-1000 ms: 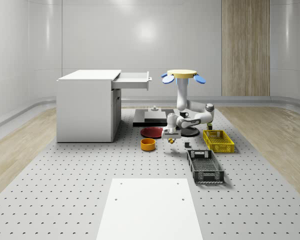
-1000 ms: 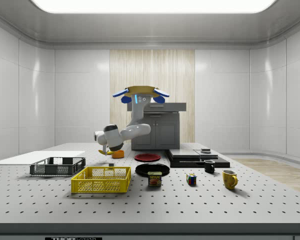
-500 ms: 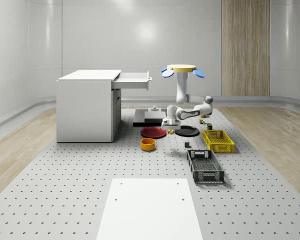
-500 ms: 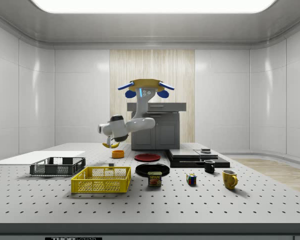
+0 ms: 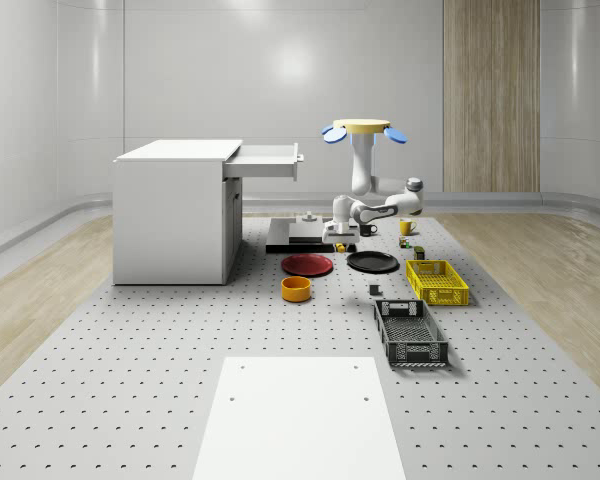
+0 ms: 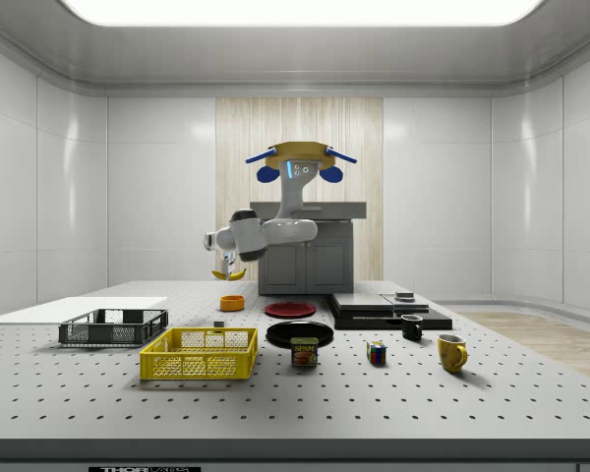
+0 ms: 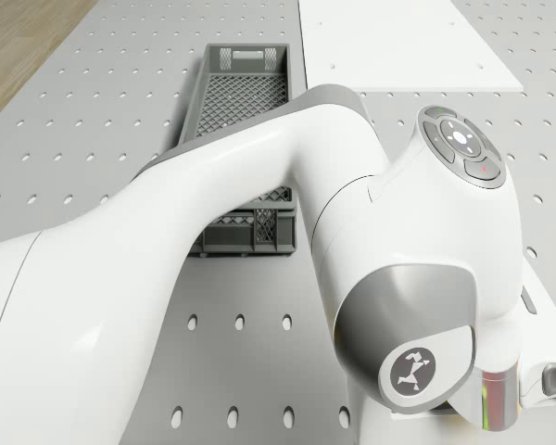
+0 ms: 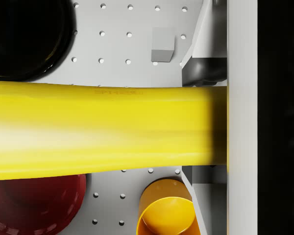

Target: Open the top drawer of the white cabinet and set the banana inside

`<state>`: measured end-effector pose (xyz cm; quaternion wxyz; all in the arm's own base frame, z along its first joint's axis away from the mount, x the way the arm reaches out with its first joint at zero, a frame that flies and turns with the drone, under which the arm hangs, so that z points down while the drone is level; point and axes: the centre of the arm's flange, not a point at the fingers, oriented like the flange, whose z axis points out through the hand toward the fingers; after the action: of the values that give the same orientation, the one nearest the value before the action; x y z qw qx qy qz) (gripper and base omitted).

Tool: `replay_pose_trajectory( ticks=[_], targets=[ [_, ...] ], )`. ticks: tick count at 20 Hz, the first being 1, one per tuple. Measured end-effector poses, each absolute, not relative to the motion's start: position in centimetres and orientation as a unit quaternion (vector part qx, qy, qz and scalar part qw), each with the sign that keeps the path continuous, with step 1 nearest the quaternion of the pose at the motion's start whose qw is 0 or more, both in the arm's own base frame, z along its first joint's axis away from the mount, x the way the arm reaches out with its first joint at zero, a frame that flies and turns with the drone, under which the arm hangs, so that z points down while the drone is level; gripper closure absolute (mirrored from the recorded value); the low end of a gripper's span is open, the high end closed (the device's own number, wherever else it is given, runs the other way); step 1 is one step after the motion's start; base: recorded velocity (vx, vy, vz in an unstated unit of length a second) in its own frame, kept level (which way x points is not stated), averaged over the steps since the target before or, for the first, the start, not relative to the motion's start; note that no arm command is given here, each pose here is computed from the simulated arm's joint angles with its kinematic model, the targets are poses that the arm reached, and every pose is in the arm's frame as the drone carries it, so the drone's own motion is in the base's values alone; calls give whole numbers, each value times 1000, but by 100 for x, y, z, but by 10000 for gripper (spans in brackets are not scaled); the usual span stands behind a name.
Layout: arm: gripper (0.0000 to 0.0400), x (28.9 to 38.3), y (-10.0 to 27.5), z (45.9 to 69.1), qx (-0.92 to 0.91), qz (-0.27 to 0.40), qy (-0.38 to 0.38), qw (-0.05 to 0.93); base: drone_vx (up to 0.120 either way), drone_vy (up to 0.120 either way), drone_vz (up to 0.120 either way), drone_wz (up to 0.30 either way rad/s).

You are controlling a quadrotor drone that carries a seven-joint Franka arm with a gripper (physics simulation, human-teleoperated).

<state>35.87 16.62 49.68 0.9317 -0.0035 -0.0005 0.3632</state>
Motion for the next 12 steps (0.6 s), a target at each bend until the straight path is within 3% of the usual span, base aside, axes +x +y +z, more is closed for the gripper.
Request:
replay_pose_trajectory(
  ticks=[12],
  targets=[
    [207, 3587, 1662, 4966, -3, 363, -1, 932, -120, 0, 120, 0]
  ],
)
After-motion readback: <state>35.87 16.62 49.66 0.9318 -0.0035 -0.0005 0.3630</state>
